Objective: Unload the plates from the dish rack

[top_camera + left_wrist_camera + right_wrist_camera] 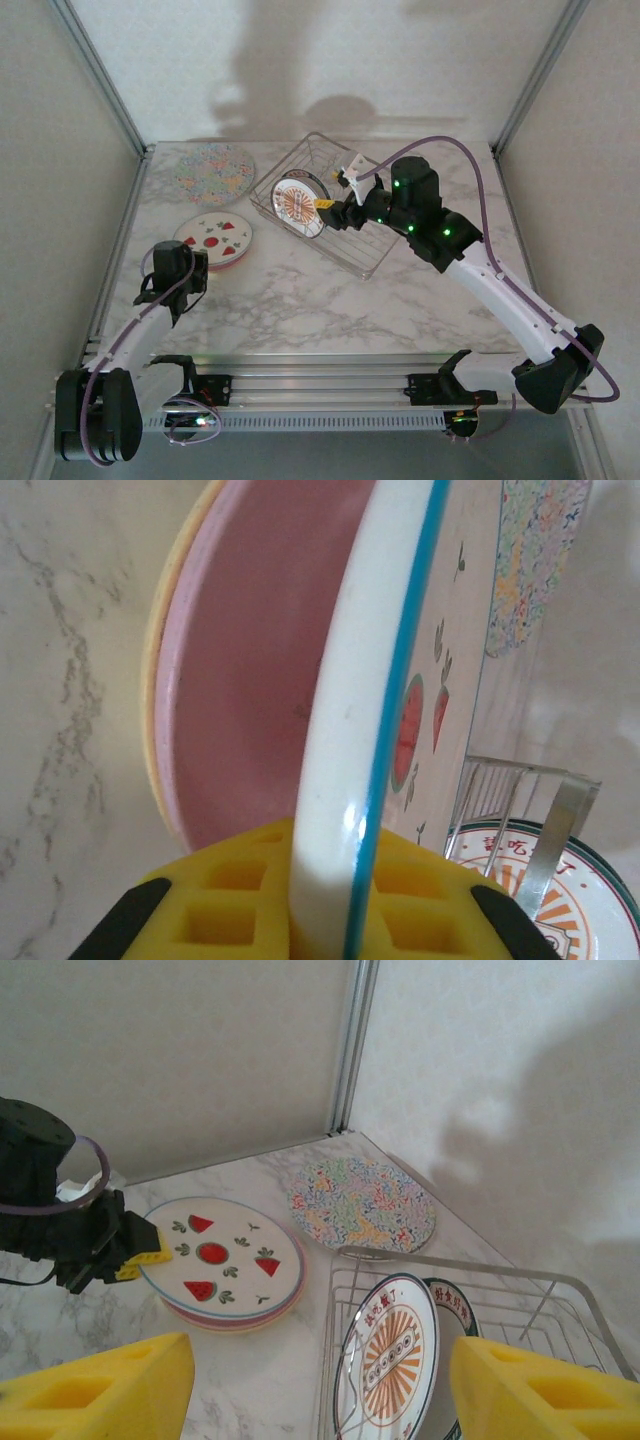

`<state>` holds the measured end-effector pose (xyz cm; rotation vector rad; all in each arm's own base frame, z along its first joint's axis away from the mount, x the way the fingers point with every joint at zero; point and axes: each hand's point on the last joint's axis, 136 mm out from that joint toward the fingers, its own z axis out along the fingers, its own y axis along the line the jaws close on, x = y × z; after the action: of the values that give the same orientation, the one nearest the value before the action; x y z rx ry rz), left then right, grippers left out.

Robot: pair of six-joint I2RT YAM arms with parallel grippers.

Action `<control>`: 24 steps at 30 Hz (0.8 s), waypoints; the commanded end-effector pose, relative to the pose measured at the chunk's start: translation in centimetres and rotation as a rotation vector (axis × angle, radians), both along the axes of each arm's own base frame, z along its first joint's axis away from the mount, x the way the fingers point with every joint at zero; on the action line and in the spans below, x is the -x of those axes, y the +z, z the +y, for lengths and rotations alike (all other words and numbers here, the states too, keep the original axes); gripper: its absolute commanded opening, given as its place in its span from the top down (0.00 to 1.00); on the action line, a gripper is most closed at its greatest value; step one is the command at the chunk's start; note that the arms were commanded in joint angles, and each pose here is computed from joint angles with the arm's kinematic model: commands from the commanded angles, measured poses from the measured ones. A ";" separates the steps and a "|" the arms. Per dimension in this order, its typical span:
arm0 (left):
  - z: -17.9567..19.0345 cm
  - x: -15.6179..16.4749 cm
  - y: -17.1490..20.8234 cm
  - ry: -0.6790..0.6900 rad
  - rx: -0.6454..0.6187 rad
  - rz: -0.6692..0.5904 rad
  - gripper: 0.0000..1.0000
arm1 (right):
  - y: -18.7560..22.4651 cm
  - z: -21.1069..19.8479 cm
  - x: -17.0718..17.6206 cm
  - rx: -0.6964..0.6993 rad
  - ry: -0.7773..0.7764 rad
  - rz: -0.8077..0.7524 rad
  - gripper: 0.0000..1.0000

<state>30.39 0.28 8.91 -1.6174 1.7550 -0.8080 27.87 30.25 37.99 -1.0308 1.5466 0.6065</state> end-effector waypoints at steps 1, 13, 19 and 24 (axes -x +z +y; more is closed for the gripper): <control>0.2 -2.4 4.7 0.012 0.009 -0.220 1.00 | 0.6 -0.1 0.3 -0.007 -0.005 -0.018 0.31; 0.2 -3.5 4.3 -0.011 -0.020 -0.269 1.00 | 0.6 0.0 0.1 -0.006 -0.009 -0.009 0.31; 0.2 -3.8 3.5 -0.012 -0.019 -0.261 1.00 | 0.7 -0.1 0.2 -0.009 -0.010 -0.010 0.31; 0.1 -4.0 3.0 -0.021 -0.021 -0.247 0.99 | 0.8 0.0 0.2 -0.012 -0.010 -0.008 0.31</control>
<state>32.14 0.33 7.80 -1.5656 1.7109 -0.8506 27.86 30.20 37.79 -1.0316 1.5565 0.6047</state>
